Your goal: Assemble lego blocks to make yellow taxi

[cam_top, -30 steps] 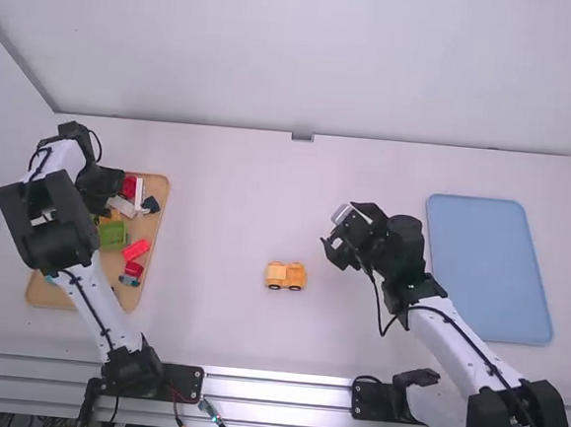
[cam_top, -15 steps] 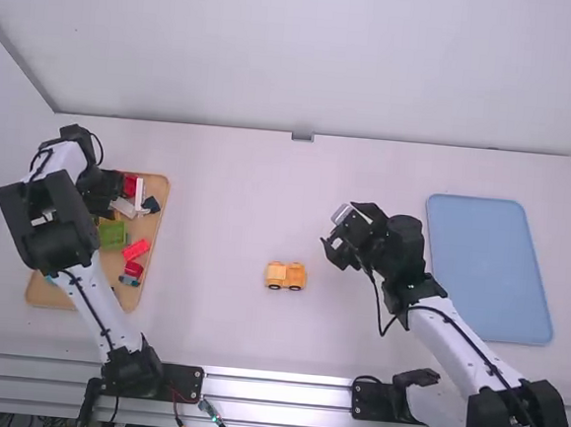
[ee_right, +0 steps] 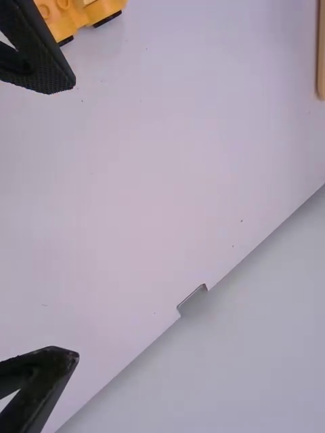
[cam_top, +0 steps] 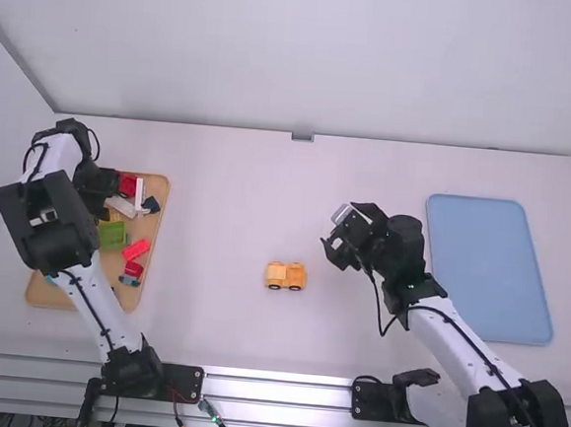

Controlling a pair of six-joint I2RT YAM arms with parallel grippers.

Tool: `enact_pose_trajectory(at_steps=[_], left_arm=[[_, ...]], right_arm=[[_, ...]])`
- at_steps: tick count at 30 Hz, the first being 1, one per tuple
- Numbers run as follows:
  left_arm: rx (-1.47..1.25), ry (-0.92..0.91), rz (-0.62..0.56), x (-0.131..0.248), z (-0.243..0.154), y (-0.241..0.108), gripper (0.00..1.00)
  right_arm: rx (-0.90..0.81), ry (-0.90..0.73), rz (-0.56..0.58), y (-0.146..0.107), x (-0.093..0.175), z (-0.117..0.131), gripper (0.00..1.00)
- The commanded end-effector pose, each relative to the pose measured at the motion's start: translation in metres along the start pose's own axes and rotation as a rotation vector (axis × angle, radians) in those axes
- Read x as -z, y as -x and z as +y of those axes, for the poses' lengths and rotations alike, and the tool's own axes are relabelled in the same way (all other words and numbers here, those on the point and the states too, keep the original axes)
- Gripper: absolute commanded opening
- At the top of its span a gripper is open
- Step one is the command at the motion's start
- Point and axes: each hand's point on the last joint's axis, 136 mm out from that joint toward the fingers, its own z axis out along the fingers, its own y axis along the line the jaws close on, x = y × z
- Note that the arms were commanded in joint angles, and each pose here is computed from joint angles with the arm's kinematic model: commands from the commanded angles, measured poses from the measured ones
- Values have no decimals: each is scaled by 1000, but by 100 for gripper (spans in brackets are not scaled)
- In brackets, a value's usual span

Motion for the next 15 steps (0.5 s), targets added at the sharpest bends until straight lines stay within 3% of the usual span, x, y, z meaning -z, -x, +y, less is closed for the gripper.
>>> enact_pose_trajectory(at_steps=[1, 15], left_arm=[[78, 70, -40, 0, 14, 5, 76], [110, 90, -42, -6, 20, 3, 77]], right_arm=[[4, -15, -28, 13, 2, -7, 99], [3, -14, -27, 13, 2, -6, 99]])
